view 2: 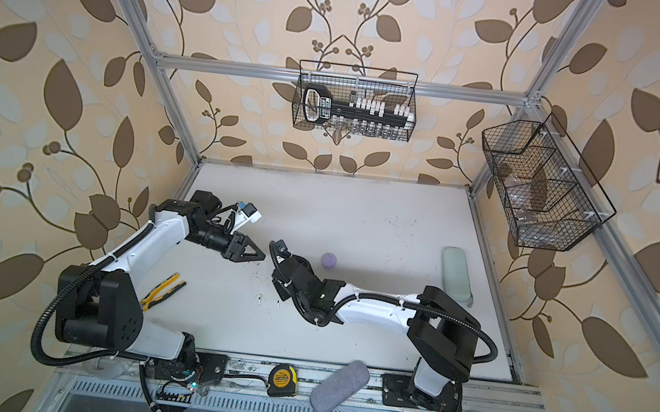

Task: Insert the wireless bluetooth earbuds into the charging case
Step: 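Lift the white case with the right gripper toward the left gripper while left approaches, then close the left gripper on the white case held by the right gripper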

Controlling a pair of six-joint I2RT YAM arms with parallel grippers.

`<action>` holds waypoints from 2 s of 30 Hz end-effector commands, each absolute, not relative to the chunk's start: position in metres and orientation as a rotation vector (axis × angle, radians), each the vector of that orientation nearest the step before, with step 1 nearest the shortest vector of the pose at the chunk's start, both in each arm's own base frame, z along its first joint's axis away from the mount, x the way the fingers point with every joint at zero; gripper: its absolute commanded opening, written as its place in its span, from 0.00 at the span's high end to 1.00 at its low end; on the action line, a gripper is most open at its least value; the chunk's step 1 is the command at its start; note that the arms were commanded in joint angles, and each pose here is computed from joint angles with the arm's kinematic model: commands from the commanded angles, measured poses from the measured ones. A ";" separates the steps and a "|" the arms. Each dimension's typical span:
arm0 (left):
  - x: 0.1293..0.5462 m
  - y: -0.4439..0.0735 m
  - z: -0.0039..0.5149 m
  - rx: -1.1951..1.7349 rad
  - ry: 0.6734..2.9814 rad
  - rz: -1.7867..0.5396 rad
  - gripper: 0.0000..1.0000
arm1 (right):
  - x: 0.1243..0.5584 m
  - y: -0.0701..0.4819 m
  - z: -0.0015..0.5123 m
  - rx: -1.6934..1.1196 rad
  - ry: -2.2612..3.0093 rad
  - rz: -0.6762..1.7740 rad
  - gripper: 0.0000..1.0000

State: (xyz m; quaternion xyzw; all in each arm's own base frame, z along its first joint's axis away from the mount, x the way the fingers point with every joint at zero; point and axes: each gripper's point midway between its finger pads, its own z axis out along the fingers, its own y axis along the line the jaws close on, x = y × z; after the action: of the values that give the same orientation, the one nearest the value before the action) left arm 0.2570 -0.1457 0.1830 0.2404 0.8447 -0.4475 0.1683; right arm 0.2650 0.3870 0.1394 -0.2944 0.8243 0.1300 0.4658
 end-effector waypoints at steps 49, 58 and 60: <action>0.220 -0.177 0.184 0.823 2.411 -1.586 0.58 | 0.235 0.408 0.186 -0.957 1.877 0.332 0.67; 0.218 -0.179 0.185 0.834 2.412 -1.590 0.68 | 0.235 0.406 0.188 -0.987 1.869 0.291 0.67; 0.218 -0.179 0.185 0.836 2.410 -1.591 0.69 | 0.235 0.406 0.188 -0.990 1.868 0.286 0.67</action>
State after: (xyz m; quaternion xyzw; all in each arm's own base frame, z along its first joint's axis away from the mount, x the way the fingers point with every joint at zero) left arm 0.2207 -0.1741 0.1708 0.2684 0.8114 -0.5152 0.0645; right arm 0.2349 0.4035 0.1683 -0.4017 0.7780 0.1197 0.4681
